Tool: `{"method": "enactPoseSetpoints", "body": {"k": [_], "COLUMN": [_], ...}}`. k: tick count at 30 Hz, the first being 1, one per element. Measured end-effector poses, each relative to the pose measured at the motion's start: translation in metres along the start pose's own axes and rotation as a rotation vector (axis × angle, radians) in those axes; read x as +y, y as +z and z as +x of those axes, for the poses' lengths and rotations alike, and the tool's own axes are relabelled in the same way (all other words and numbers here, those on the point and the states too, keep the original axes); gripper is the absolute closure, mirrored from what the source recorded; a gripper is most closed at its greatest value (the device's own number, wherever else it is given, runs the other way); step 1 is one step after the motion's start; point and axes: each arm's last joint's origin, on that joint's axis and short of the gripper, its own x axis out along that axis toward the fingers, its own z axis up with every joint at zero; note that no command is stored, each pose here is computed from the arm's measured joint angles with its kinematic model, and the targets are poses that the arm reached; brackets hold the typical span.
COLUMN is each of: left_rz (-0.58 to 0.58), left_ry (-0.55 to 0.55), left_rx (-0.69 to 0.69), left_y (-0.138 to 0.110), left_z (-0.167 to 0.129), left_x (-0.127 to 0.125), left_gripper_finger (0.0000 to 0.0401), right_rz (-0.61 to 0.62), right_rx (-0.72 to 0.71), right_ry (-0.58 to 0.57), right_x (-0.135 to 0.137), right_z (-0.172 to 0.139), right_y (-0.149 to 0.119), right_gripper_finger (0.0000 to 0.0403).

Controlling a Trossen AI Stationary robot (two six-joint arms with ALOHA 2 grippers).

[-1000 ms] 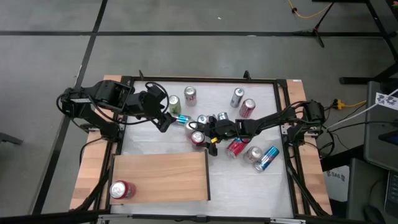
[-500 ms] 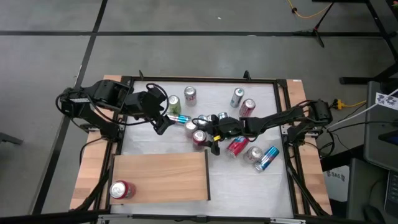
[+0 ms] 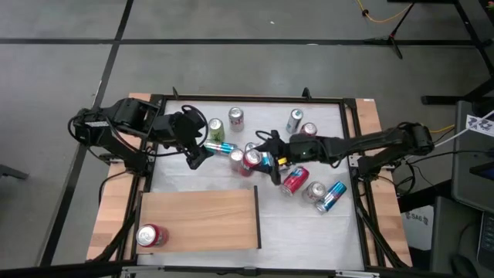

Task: Place canned beverage on shelf
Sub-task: Put the orange soda can on the shelf aligned with the orange soda can

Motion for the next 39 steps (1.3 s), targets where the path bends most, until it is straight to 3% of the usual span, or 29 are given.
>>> {"method": "enactPoseSetpoints", "body": {"k": [7, 15, 28, 39], "left_rz": [0.052, 0.186, 0.311, 0.373], "left_ry": [-0.015, -0.054, -0.177, -0.250], "left_rx": [0.012, 0.026, 0.030, -0.003], "left_y": [-0.001, -0.008, -0.027, -0.041], "left_z": [0.000, -0.003, -0.014, -0.014], "left_x": [-0.001, -0.009, -0.033, -0.060], "left_gripper_finger": [0.0024, 0.0024, 0.0024, 0.0024], "right_rz": [-0.055, -0.086, -0.128, -0.149], "right_rx": [-0.014, -0.058, 0.086, 0.205], "right_ry": [0.067, 0.161, 0.299, 0.329], "right_x": [0.021, 0.063, 0.114, 0.127], "right_z": [-0.003, 0.009, 0.043, 0.053], "right_y": [0.065, 0.107, 0.070, 0.047], "right_gripper_finger": [0.0129, 0.0128, 0.0127, 0.0127]}}
